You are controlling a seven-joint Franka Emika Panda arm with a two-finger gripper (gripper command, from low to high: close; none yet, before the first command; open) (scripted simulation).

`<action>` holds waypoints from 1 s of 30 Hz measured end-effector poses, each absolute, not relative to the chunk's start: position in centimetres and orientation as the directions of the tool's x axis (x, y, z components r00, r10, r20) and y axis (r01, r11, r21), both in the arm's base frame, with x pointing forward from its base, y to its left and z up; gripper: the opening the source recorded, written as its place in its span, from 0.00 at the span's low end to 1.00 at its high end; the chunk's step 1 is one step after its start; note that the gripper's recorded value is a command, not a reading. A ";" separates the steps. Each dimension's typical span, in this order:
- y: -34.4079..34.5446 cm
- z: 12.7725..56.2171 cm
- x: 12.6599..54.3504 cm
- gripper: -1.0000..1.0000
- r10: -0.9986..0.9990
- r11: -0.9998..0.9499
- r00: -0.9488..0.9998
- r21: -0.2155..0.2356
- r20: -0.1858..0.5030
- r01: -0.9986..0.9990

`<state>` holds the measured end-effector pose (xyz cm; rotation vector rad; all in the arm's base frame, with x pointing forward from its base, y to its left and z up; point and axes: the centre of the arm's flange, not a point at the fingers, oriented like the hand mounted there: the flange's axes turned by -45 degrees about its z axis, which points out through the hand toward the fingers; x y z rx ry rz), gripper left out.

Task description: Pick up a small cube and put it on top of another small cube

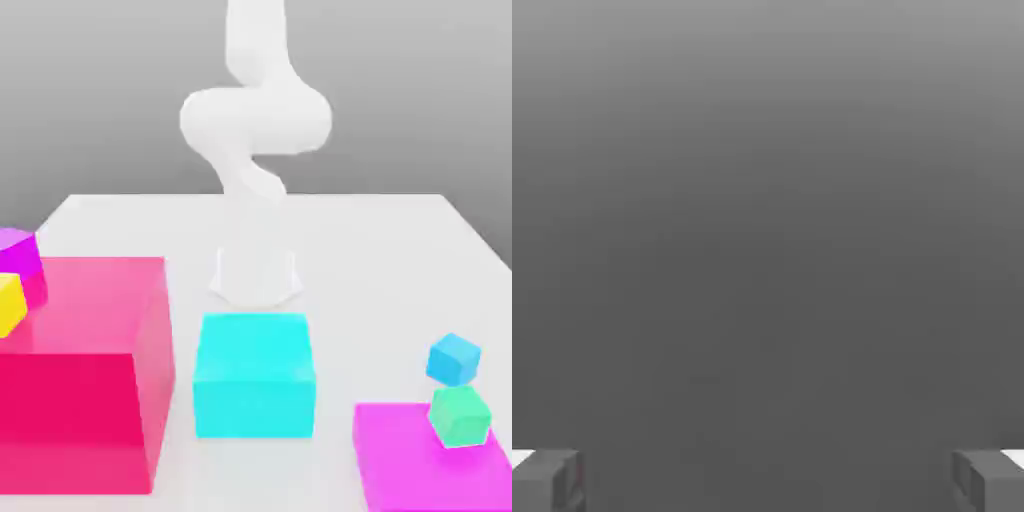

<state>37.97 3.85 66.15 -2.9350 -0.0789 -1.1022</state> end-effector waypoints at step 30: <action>30.7 13.9 25.4 0.00 0.642 -0.767 0.767 -0.003 0.002 0.642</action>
